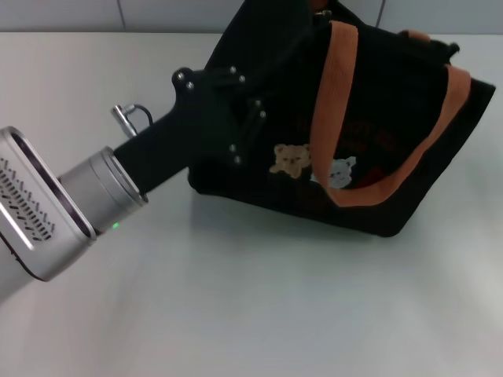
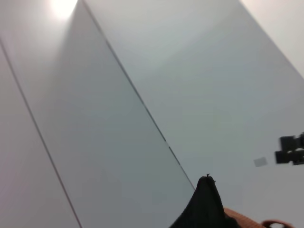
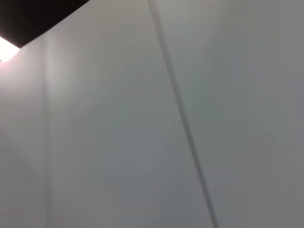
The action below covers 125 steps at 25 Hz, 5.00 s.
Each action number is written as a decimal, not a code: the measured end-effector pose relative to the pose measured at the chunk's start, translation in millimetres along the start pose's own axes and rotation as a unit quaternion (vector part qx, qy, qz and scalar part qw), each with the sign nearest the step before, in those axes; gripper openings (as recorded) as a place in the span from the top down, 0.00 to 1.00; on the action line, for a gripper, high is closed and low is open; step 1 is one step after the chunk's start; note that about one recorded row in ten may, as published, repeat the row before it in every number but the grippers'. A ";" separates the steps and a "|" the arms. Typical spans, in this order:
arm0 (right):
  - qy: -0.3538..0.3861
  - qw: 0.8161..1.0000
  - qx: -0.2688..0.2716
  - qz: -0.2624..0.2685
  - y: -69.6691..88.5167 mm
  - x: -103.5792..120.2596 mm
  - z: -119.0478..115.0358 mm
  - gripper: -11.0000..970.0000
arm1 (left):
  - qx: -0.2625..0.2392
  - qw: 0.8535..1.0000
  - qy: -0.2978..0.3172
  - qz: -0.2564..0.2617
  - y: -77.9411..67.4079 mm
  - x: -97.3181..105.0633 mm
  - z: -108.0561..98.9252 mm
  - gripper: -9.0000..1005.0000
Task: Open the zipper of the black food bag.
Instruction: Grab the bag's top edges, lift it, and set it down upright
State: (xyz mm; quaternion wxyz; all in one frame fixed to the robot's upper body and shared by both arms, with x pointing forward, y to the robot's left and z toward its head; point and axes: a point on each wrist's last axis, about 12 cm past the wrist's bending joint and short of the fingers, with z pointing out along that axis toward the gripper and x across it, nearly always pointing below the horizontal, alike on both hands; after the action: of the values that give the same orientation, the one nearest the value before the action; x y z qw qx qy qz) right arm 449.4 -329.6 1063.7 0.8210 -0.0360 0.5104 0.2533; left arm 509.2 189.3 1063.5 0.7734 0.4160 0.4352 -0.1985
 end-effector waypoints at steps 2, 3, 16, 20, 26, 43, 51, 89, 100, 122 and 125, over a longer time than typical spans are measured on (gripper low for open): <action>0.006 1.000 0.008 0.004 -2.6 4.8 10.3 0.14 | 0.000 1.000 0.000 0.000 0.0 0.0 0.0 0.89; 0.011 1.000 0.006 0.007 -3.1 7.5 15.6 0.14 | 0.009 1.000 -0.013 0.025 11.2 -1.6 -0.4 0.89; 0.185 0.976 -0.093 0.064 23.4 53.2 25.7 0.14 | 0.045 0.985 -0.055 0.158 28.2 -8.5 17.4 0.89; 0.215 0.968 -0.101 0.078 26.2 56.9 15.0 0.14 | 0.045 0.982 -0.066 0.169 28.7 -10.9 18.8 0.89; 0.282 0.944 -0.144 0.097 37.2 69.5 7.3 0.14 | 0.069 0.968 -0.107 0.218 13.8 -17.7 20.7 0.89; 0.105 0.987 -0.083 0.084 28.1 15.6 -31.4 0.14 | 0.091 0.956 -0.104 0.258 -19.7 -15.8 7.0 0.90; 0.078 0.988 -0.117 0.055 42.6 34.1 13.0 0.14 | 0.091 0.957 -0.103 0.257 -20.6 -15.7 7.0 0.90; 0.130 0.981 -0.141 0.027 51.1 51.8 19.3 0.14 | 0.091 0.957 -0.106 0.256 -21.6 -16.4 12.0 0.90; 0.192 0.973 -0.129 0.021 49.5 51.8 -26.1 0.14 | 0.090 0.957 -0.103 0.256 -20.0 -15.7 14.4 0.90; 0.120 0.978 -0.105 -0.137 63.1 58.2 -6.9 0.14 | 0.092 0.957 -0.110 0.252 -21.5 -17.4 17.9 0.90; 0.123 0.977 -0.109 -0.137 63.2 59.7 -3.5 0.14 | 0.092 0.957 -0.111 0.252 -21.5 -17.6 18.3 0.90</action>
State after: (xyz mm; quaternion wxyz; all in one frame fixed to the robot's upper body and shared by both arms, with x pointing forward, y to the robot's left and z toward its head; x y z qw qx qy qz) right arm 438.9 -253.2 1023.5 0.7702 -0.2261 0.5667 0.1858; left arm 494.6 161.0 1073.2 0.7999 0.5573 0.2073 -0.0811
